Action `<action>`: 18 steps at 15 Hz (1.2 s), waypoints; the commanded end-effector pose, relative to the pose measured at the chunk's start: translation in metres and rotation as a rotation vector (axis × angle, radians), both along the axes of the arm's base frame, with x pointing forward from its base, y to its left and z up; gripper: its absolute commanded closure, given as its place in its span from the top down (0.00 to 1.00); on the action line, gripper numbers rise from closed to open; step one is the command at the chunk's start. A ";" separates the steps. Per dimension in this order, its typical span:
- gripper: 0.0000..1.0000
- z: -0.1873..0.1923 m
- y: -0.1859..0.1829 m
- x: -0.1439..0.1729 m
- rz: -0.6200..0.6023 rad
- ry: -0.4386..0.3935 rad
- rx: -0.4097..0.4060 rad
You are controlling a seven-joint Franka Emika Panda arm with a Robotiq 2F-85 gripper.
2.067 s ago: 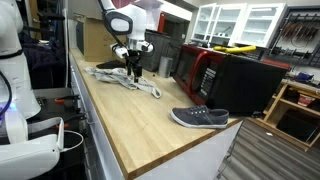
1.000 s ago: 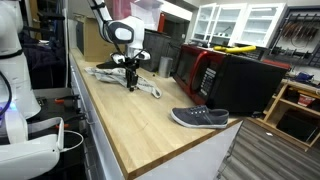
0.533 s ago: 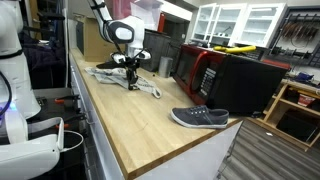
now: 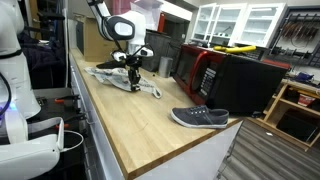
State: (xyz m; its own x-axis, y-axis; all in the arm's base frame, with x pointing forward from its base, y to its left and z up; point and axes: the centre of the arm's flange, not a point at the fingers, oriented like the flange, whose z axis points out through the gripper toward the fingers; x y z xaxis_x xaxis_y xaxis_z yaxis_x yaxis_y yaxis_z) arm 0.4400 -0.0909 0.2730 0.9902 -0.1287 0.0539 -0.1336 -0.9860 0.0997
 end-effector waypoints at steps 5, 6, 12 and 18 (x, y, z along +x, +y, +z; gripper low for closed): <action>0.01 0.040 -0.105 -0.065 -0.233 0.021 -0.061; 0.01 0.041 -0.117 -0.073 -0.259 0.032 -0.065; 0.01 0.046 -0.152 -0.103 -0.377 0.075 -0.057; 0.37 0.053 -0.159 -0.109 -0.491 0.046 -0.033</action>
